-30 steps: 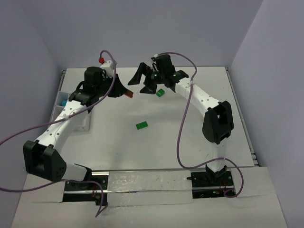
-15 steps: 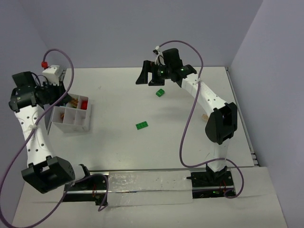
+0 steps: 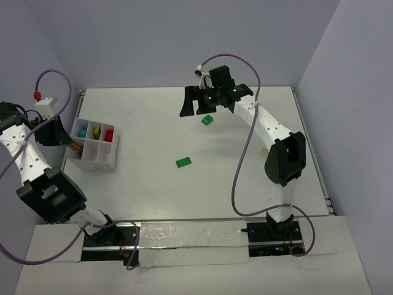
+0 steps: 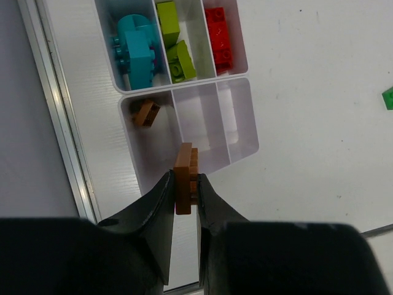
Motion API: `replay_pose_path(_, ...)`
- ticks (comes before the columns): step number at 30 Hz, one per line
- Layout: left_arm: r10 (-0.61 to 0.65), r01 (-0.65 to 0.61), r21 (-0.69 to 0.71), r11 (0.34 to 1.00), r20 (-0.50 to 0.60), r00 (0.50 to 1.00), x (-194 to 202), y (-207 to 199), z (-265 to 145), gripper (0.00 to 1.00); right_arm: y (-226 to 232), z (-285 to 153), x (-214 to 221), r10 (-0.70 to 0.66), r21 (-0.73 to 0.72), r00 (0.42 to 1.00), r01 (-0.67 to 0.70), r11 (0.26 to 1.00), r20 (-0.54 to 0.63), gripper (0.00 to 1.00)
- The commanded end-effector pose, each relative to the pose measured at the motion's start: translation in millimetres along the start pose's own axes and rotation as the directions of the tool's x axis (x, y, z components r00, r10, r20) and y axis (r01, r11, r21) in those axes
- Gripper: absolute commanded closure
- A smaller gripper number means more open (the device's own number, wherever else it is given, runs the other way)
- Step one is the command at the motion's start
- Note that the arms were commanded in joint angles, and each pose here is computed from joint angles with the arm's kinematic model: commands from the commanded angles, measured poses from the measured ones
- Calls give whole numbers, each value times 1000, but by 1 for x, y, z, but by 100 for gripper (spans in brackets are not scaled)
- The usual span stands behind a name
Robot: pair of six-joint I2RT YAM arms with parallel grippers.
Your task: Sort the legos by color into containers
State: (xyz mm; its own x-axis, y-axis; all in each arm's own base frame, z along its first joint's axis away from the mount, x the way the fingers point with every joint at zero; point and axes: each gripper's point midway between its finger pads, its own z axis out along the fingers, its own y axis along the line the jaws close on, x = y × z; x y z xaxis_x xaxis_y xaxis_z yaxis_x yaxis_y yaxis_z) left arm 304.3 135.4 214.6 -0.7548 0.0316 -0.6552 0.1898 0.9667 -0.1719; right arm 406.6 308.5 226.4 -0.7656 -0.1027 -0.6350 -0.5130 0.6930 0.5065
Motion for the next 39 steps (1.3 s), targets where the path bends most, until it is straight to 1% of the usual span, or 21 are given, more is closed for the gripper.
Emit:
replay_pose_path(1, 47, -44, -71, 996, 34, 998, -13, 21, -4, 100, -7, 4, 4, -47, 20, 999, 47, 999, -16, 0)
replay_pose_path(4, 44, -40, -113, 993, 30, 999, -12, 33, 0, 100, -11, 5, 6, -63, 33, 998, 63, 997, -23, 0)
replay_pose_path(5, 44, -40, -117, 992, 27, 999, -11, 35, 2, 99, -12, 5, 8, -67, 35, 997, 68, 997, -27, 0)
replay_pose_path(6, 40, -37, -126, 991, 24, 999, -10, 38, 4, 96, -14, 6, 9, -75, 42, 997, 76, 996, -32, 0)
replay_pose_path(7, 39, -36, -130, 991, 22, 999, -9, 39, 5, 89, -16, 6, 10, -83, 49, 996, 85, 995, -35, 0)
replay_pose_path(8, 35, -32, -134, 990, 18, 999, -8, 41, 6, 85, -18, 6, 11, -86, 56, 996, 88, 995, -38, 0)
replay_pose_path(9, 34, -31, -138, 990, 20, 999, -8, 43, 7, 84, -18, 6, 11, -91, 56, 995, 93, 994, -41, 0)
replay_pose_path(11, 31, -28, -135, 991, 19, 999, -8, 45, 11, 70, -23, 7, 14, -97, 73, 994, 101, 992, -48, 0)
replay_pose_path(17, 15, -14, -92, 996, 7, 1000, -4, 44, 19, 58, -35, 7, 20, -98, 112, 993, 105, 988, -65, 0)
replay_pose_path(21, 21, -20, -71, 997, 16, 1000, -6, 40, 19, 39, -43, 8, 22, -93, 136, 993, 102, 985, -71, 0)
replay_pose_path(24, 51, -49, -42, 998, 44, 998, -19, 28, 16, 34, -52, 8, 23, -85, 160, 994, 96, 982, -73, 0)
replay_pose_path(26, 119, -118, -15, 993, 47, 992, -30, 6, 21, 34, -61, 9, 26, -76, 183, 994, 90, 979, -81, 0)
replay_pose_path(28, 162, -161, -15, 987, 51, 986, -34, -10, 21, 34, -69, 10, 28, -72, 208, 994, 89, 974, -86, 0)
replay_pose_path(31, 307, -310, 62, 949, 55, 950, -43, -75, 49, 33, -93, 8, 34, -42, 264, 995, 66, 962, -96, 0)
replay_pose_path(32, 352, -357, 93, 930, 63, 934, -46, -103, 56, 33, -101, 6, 36, -27, 281, 995, 53, 958, -97, 0)
replay_pose_path(34, 383, -385, 175, 906, 45, 923, -37, -141, 74, 32, -113, 0, 36, 3, 299, 996, 23, 954, -86, 0)
replay_pose_path(36, 426, -412, 294, 863, 18, 905, -24, -197, 97, 33, -126, -8, 38, 33, 321, 997, -7, 947, -75, 0)
replay_pose_path(39, 494, -449, 390, 804, -16, 869, -10, -256, 129, 33, -154, -30, 37, 85, 363, 996, -65, 930, -41, 0)
